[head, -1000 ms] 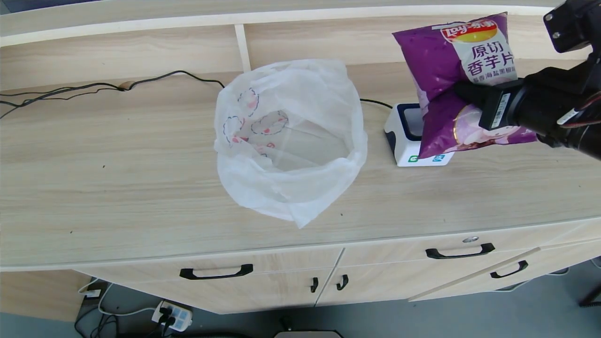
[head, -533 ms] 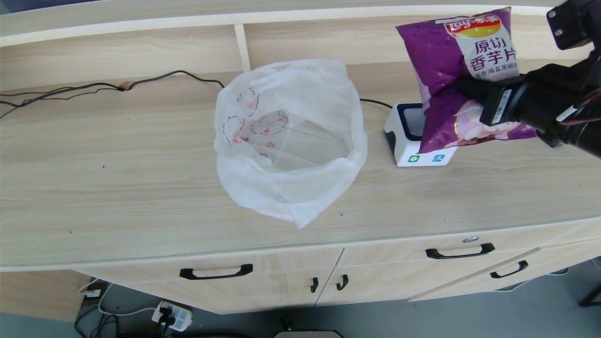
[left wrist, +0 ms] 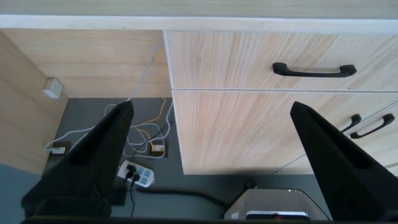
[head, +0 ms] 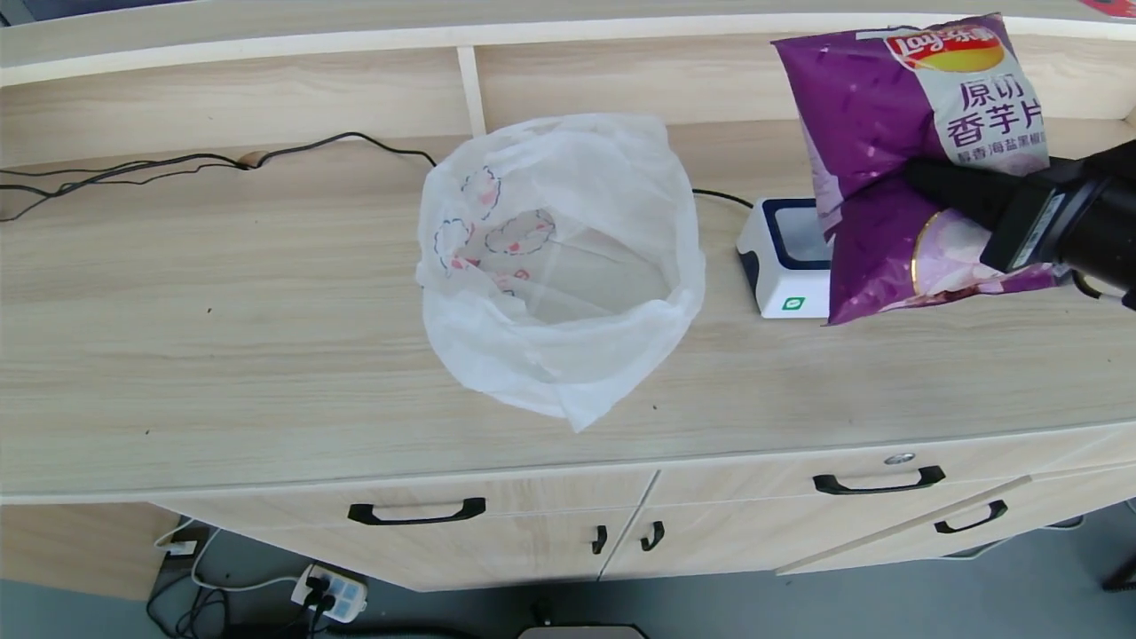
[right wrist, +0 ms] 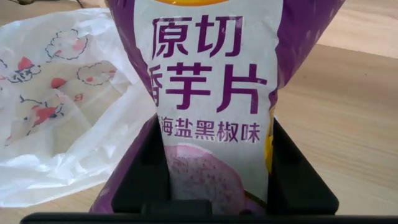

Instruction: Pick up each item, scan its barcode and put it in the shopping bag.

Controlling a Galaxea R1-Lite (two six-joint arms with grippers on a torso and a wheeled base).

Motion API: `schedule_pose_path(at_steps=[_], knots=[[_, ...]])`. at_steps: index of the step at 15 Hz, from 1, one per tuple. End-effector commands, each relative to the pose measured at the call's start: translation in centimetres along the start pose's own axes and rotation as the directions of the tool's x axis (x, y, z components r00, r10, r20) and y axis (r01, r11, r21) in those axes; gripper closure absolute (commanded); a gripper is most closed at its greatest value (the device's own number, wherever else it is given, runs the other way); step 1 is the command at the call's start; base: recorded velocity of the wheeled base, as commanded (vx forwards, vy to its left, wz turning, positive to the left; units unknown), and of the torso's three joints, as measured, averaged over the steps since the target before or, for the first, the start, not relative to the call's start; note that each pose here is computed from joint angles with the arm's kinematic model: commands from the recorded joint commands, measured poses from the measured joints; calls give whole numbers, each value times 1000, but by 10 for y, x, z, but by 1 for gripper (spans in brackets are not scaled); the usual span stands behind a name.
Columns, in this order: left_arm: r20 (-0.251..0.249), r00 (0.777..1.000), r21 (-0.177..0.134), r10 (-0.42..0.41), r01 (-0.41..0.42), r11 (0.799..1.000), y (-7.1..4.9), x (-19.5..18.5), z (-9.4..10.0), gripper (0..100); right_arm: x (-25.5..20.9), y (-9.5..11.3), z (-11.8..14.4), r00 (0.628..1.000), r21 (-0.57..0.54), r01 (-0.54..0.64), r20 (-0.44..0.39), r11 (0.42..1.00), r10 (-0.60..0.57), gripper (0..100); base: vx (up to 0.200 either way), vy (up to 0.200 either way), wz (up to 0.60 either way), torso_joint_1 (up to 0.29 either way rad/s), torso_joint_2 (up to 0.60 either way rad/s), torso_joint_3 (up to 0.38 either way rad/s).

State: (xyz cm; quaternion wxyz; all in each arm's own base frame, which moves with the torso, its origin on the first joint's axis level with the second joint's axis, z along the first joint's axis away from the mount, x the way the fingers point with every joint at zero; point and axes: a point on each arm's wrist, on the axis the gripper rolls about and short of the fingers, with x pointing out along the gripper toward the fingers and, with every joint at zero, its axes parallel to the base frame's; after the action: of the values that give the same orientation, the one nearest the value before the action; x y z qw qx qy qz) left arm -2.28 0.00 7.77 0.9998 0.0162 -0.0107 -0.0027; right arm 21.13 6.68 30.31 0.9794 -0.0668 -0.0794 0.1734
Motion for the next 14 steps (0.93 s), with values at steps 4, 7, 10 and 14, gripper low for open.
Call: schedule_pose_path(at_steps=[4, 7, 10, 14], knots=[[-1, 1000, 0, 1, -1, 1000, 0, 0, 0, 0, -9, -3, 13, 997, 8, 62, 44, 998, -63, 100, 0, 0, 600, 6, 5, 4], [-1, 1000, 0, 1, -1, 1000, 0, 0, 0, 0, -15, -11, 30, 986, 22, 135, 99, 991, -136, 100, 0, 0, 400, 0, 2, 2], [0, 1000, 0, 1, -1, 1000, 0, 0, 0, 0, -23, 1, 35, 990, 25, 65, 120, 998, -67, 100, 0, 0, 0, 0, 0, 0], [-1, 1000, 0, 1, -1, 1000, 0, 0, 0, 0, -12, 22, 21, 998, 226, -22, 70, 974, 7, 100, 0, 0, 0, 0, 0, 0]])
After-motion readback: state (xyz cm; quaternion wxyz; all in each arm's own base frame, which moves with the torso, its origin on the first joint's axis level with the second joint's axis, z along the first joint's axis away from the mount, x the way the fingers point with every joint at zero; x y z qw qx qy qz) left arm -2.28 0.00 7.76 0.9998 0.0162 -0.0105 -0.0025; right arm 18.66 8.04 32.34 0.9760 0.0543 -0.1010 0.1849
